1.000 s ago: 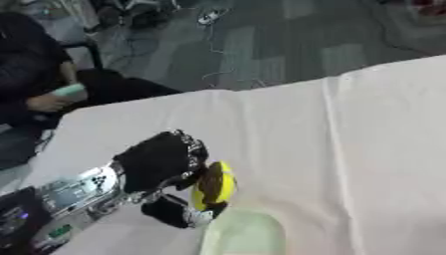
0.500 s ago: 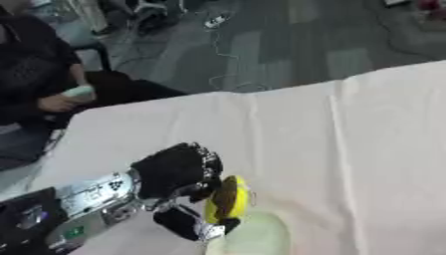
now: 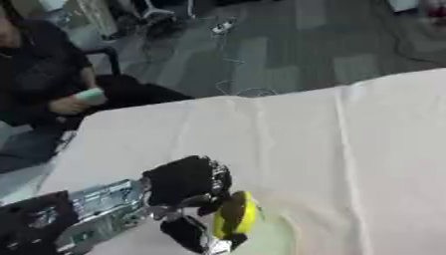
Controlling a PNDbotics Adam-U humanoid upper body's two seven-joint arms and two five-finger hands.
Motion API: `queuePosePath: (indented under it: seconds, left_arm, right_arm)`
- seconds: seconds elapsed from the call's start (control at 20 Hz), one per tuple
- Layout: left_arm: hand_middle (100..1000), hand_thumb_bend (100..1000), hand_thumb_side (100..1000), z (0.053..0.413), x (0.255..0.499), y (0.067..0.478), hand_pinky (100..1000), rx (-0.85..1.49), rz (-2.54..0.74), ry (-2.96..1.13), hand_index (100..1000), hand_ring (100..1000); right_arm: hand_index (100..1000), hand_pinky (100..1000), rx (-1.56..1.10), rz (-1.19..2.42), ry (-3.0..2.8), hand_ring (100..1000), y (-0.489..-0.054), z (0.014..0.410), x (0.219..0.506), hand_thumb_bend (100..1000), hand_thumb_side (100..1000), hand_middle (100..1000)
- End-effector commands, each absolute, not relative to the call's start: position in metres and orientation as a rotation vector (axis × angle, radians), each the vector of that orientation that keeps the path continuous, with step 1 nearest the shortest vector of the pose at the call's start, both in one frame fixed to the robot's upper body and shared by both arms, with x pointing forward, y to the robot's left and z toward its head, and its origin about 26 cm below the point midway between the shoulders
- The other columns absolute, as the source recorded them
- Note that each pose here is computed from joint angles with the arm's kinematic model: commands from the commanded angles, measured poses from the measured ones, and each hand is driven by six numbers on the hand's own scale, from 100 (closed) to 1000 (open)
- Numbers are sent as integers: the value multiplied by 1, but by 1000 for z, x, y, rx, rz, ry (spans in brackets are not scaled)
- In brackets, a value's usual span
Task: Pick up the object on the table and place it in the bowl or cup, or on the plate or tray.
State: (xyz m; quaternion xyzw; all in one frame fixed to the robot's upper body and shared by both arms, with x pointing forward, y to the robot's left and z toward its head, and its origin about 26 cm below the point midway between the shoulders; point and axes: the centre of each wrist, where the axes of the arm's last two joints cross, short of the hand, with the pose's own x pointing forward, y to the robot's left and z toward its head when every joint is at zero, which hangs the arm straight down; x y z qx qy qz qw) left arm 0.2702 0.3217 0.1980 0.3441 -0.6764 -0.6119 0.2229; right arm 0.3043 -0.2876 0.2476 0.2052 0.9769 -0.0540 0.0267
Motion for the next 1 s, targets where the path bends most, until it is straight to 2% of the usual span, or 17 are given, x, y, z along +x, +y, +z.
queuePosePath:
  seconds: [0.05,0.15,0.25,0.3,0.35,0.4,0.5,0.75,1.0]
  left_arm:
    - [100,188,784,202,269,322,100,908,-1709,-1858,186,100]
    - [100,182,801,199,268,321,100,870,-1702,-1855,230,100]
    - [100,134,825,197,268,321,100,843,-1705,-1842,369,100]
    - [187,142,849,196,267,321,100,838,-1710,-1835,423,100]
    - [386,284,811,195,267,322,102,834,-1727,-1811,519,296]
    - [505,398,777,194,266,322,221,834,-1742,-1786,586,430]
    - [613,501,760,193,266,323,356,847,-1776,-1714,646,555]
    - [655,551,750,195,266,323,404,874,-1799,-1639,661,606]
    - [672,557,755,195,266,323,432,899,-1788,-1639,665,627]
  right_arm:
    - [514,333,266,177,2788,320,-295,256,300,229,829,316]
    - [514,333,268,181,2788,319,-296,257,300,230,829,316]
    - [515,333,268,185,2787,320,-297,258,300,229,829,317]
    - [515,333,268,186,2786,320,-298,258,300,229,829,317]
    - [515,333,268,188,2785,320,-298,258,300,229,828,317]
    - [515,333,268,189,2785,320,-298,258,300,228,828,317]
    - [515,332,268,190,2784,320,-298,259,300,225,827,317]
    - [515,332,267,191,2784,320,-298,259,300,224,827,317]
    - [513,332,272,182,2784,319,-297,258,300,225,827,316]
